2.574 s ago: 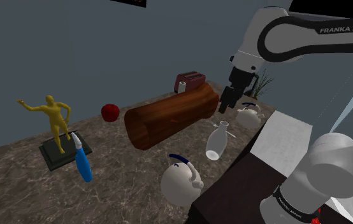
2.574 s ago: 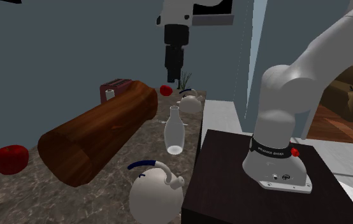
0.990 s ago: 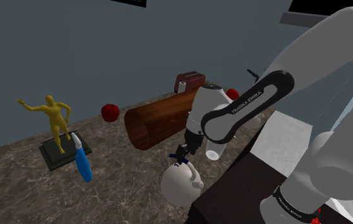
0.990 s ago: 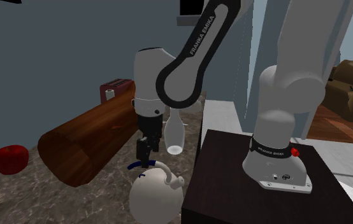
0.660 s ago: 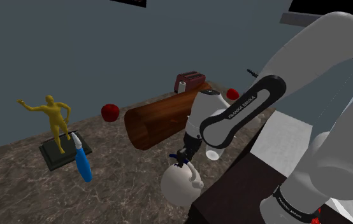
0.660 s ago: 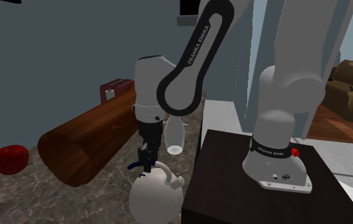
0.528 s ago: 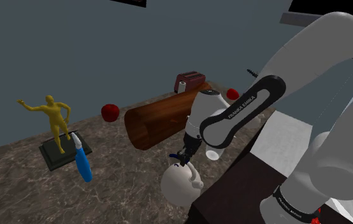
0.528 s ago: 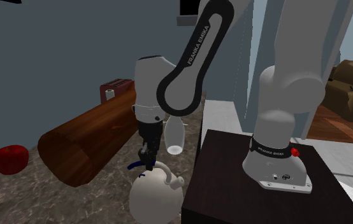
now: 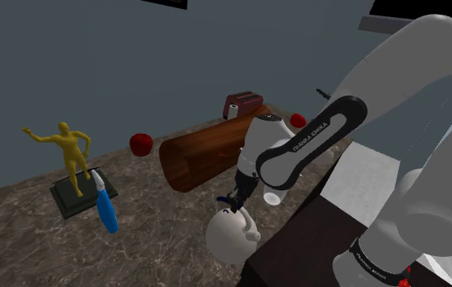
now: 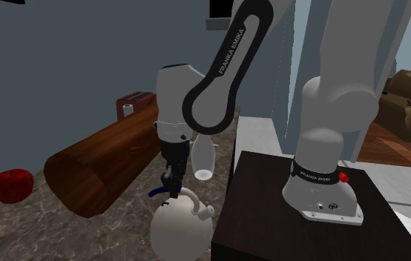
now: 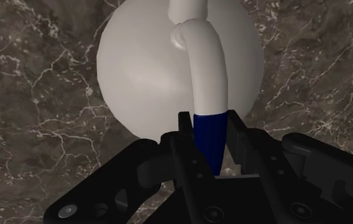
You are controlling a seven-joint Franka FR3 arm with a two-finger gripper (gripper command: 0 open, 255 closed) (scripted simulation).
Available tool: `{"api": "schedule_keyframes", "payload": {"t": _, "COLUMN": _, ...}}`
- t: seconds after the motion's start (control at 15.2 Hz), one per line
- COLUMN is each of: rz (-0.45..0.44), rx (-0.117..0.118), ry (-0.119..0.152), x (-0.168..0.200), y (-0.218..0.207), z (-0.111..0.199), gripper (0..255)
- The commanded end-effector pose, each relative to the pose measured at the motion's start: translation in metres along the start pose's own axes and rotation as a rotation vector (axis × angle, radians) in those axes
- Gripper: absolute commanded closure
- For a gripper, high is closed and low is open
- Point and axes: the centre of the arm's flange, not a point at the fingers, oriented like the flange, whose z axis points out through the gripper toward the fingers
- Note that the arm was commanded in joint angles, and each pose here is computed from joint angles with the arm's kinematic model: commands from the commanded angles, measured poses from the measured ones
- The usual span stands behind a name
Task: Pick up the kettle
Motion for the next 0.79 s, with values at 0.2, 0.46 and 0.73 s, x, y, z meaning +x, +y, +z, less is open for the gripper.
{"api": "schedule_keyframes", "payload": {"t": 0.2, "rz": 0.0, "rx": 0.0, "ry": 0.0, "x": 0.001, "y": -0.002, "z": -0.024, "gripper": 255}}
{"api": "schedule_keyframes", "payload": {"t": 0.46, "rz": 0.0, "rx": 0.0, "ry": 0.0, "x": 0.001, "y": -0.004, "z": -0.045, "gripper": 255}}
{"api": "schedule_keyframes", "payload": {"t": 0.73, "rz": 0.0, "rx": 0.0, "ry": 0.0, "x": 0.002, "y": -0.006, "z": -0.066, "gripper": 255}}
